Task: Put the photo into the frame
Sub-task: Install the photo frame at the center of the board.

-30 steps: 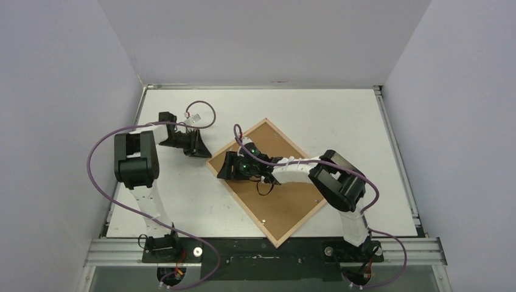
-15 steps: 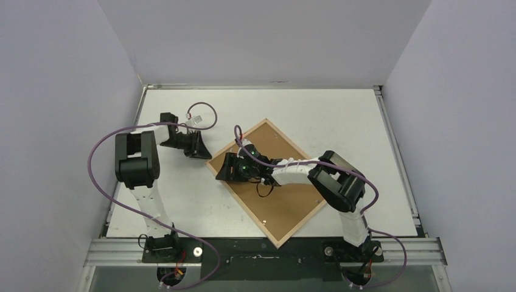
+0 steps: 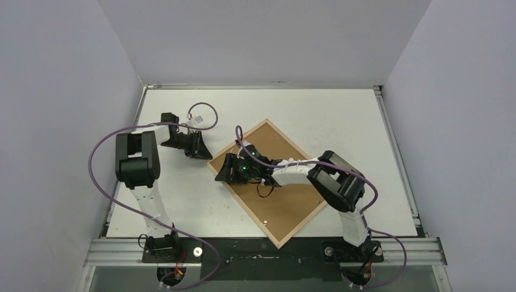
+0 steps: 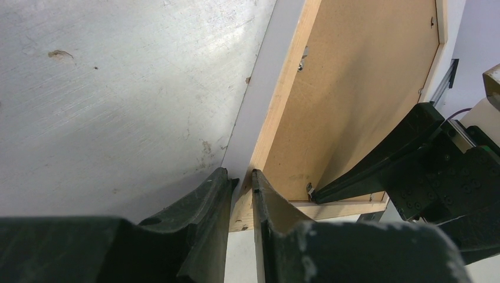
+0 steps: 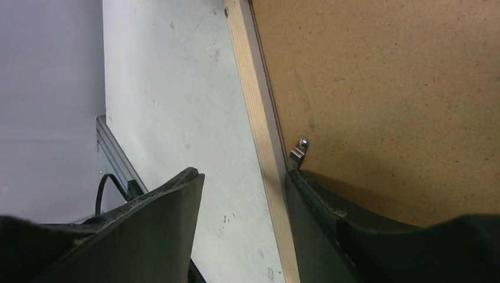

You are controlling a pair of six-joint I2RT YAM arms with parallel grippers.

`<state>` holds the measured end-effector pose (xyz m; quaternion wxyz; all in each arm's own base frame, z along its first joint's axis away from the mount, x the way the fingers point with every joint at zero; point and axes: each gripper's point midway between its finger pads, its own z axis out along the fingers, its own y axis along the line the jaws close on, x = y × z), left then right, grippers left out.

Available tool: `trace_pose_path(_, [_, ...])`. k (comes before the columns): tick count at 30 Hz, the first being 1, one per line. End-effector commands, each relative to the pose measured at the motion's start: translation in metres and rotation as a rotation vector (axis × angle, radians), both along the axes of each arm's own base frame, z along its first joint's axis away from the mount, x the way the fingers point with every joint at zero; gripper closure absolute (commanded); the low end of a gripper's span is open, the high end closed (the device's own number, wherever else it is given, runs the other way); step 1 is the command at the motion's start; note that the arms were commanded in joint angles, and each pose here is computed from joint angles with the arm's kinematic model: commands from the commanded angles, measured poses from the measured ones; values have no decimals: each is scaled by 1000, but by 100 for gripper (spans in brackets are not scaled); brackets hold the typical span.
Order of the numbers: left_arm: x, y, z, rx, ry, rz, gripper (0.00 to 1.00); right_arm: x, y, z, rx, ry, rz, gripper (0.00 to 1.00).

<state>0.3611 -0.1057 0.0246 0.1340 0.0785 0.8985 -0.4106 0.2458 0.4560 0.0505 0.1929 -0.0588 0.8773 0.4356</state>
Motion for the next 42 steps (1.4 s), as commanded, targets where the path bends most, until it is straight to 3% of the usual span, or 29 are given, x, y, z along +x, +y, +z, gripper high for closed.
trace_pose_path(1, [-5, -10, 6, -21, -1, -22, 82, -5, 5, -4, 27, 21, 12, 46])
trace_pose_path(28, [-11, -19, 13, -34, -4, -52, 83, 17, 17, 14, 92, -24, -2, 47])
trace_pose_path(37, [-4, -11, 33, -53, -32, -25, 83, 48, -28, 94, 106, -152, -76, 42])
trace_pose_path(42, [-6, -11, 34, -58, -34, -25, 84, 82, -106, 85, -141, -157, -254, 35])
